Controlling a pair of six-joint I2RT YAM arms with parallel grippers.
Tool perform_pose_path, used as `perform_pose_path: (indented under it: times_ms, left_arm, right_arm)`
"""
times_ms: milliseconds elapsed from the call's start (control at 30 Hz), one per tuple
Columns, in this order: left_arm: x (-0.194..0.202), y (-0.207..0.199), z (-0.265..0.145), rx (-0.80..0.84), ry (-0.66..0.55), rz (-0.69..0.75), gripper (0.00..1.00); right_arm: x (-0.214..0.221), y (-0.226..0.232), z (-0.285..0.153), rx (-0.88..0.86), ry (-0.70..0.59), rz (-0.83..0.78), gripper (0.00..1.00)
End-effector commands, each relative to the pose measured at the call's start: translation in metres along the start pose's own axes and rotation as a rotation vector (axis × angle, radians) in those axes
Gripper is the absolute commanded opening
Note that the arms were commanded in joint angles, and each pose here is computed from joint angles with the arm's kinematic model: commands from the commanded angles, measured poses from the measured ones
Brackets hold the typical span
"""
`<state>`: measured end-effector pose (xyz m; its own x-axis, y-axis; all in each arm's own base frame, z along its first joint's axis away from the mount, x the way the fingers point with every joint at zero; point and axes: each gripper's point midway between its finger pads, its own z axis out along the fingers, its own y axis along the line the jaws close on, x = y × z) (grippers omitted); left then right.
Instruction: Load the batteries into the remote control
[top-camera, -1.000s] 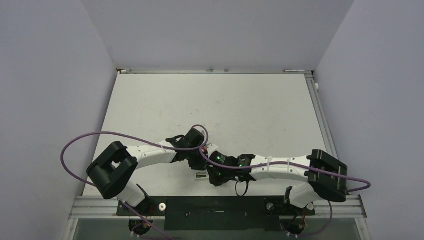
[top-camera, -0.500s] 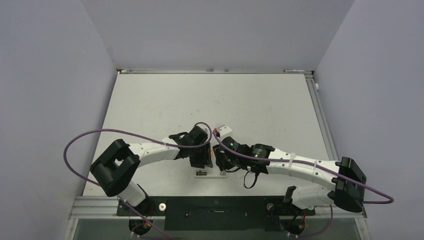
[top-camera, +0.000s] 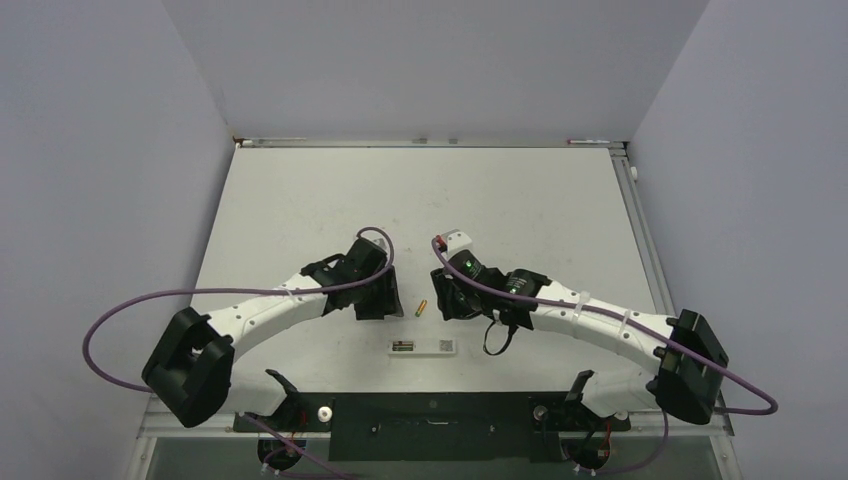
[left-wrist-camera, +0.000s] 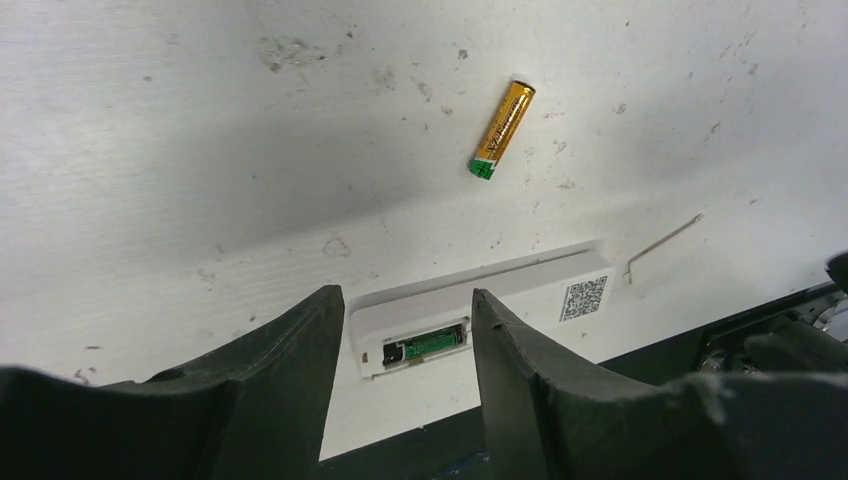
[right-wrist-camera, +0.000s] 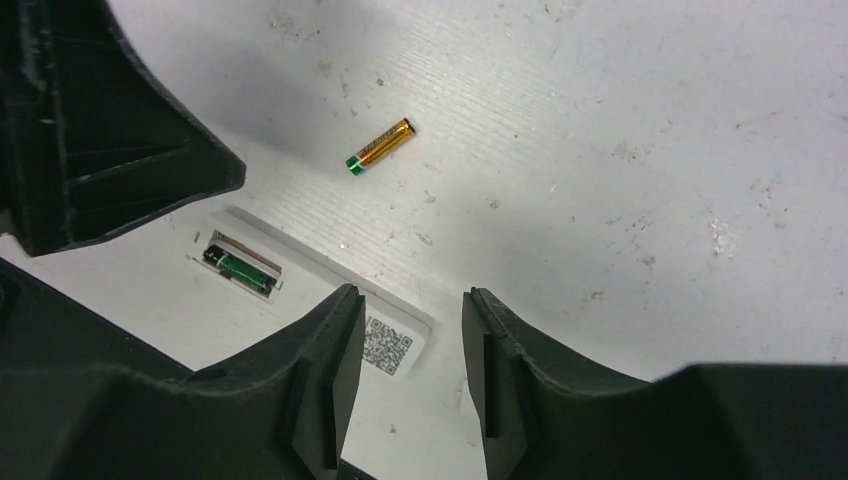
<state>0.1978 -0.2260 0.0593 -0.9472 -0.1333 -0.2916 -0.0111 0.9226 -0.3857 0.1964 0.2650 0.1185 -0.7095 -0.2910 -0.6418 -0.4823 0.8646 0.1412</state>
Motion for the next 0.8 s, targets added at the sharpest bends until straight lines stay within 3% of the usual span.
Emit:
perform_pose_path:
  times_ms: [0,300,767]
  left_arm:
    - [-0.005,0.013,-0.019,-0.011,-0.038,-0.01,0.47]
    - [-0.008,0.02,-0.039,0.022,-0.081,-0.03,0.49]
    - [-0.002,0.015,-0.05,0.103,-0.081,-0.011,0.53]
  right_arm:
    - [-0.016,0.01,0.009,-0.02,0.0,0.011,0.41]
    - [-0.005,0.013,0.04,0.039,0.052,0.12,0.41]
    - [-0.002,0.033,0.074,0.153,0.026,0.245,0.42]
